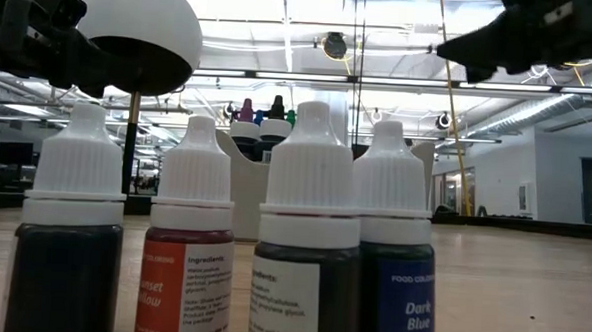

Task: Pick & Place food coloring
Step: Put the small dark blue food coloring bottle into the gray bin

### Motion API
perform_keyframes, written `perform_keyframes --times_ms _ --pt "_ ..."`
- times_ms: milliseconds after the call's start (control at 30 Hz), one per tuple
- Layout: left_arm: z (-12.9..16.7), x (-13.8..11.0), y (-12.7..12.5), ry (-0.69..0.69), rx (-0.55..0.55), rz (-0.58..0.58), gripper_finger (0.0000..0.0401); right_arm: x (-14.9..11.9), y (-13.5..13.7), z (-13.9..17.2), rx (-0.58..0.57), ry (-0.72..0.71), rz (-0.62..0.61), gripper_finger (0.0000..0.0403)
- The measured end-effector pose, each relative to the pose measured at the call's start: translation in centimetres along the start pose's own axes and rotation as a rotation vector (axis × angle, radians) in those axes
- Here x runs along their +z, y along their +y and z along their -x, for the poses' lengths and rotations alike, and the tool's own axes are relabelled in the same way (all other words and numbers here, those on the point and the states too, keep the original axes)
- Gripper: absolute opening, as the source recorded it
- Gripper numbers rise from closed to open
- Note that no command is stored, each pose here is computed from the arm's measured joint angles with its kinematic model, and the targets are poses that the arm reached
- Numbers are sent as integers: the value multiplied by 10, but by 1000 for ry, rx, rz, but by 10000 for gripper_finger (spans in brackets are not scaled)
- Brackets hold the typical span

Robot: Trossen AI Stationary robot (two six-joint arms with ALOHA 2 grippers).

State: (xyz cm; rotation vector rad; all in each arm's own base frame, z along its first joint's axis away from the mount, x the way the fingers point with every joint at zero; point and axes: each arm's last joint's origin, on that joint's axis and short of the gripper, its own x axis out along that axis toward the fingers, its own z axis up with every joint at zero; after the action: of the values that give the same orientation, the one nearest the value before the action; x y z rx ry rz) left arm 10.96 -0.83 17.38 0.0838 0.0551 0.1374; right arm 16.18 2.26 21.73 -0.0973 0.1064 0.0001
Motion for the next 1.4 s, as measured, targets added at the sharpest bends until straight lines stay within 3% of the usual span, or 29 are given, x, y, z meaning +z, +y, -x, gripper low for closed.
perform_keyframes --times_ms 300,633,733,867,1033,1167,1400 --pt "0 0 0 -1 0 4 8 -27 -6 20 21 -139 -37 1" --pt "0 3 1 -24 35 75 8 -44 -7 24 -1 -174 -43 0" --pt "-1 14 -5 -22 -73 81 8 -42 -7 24 -1 -207 -46 0" --pt "-11 40 -19 17 -108 82 4 -42 -7 24 -1 -200 -41 0" --pt "-40 82 -55 154 -131 -7 4 -40 -7 25 -6 -222 -12 0" --pt "-70 102 -99 348 -144 -72 5 -40 -7 25 -7 -230 -9 0" --pt "-114 96 -188 681 -209 -139 6 -40 -7 25 -6 -229 -1 0"
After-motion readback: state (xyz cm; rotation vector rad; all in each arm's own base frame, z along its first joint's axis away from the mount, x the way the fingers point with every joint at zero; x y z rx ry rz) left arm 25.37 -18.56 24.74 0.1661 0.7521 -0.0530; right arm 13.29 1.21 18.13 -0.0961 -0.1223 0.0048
